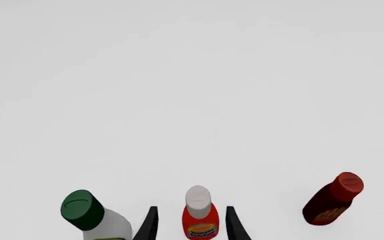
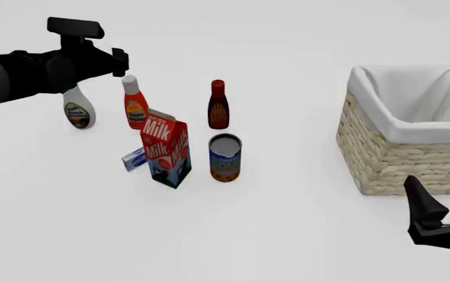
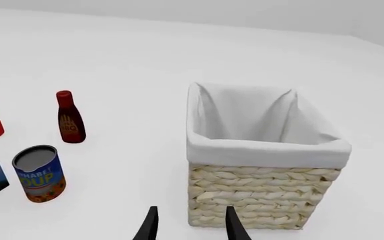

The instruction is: Pick the ketchup and place it in the basket.

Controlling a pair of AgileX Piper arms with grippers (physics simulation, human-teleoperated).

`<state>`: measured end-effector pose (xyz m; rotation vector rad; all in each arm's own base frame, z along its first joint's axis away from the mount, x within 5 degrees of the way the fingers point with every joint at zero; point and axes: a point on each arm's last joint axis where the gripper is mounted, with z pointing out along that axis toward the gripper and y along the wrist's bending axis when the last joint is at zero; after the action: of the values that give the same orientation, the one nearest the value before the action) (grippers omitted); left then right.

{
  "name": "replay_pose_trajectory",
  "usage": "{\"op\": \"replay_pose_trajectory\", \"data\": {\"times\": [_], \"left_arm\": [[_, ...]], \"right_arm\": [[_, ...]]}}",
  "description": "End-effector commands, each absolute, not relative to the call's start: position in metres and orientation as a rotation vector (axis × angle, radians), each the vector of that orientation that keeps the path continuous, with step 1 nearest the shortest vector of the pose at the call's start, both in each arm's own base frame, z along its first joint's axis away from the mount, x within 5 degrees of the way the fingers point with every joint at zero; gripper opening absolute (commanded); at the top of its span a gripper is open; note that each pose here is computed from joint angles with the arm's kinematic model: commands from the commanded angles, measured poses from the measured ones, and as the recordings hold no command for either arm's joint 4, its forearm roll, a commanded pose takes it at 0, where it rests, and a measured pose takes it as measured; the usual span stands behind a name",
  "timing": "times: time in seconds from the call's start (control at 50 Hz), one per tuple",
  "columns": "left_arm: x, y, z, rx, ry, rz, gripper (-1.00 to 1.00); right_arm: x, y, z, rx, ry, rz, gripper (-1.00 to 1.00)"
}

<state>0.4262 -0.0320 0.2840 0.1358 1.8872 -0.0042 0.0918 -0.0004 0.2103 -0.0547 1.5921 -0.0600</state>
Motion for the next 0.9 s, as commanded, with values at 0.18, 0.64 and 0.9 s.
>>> {"op": "replay_pose_trajectory", "data": {"times": [0.18,0.64,0.9], "left_arm": [[0.448,-0.037,0.258,0.139,1.910,-0.013,1.00],[0.467,-0.039,0.230,0.133,1.944,-0.020,1.00],[0.472,-0.040,0.224,0.129,1.949,-0.025,1.00]], "right_arm": [[0.095,0.000,0.209,-0.055,1.604,-0.054,1.00],[0.098,0.000,0.208,-0.049,1.616,-0.049,1.00],[0.099,0.000,0.208,-0.047,1.619,-0.052,1.00]]}}
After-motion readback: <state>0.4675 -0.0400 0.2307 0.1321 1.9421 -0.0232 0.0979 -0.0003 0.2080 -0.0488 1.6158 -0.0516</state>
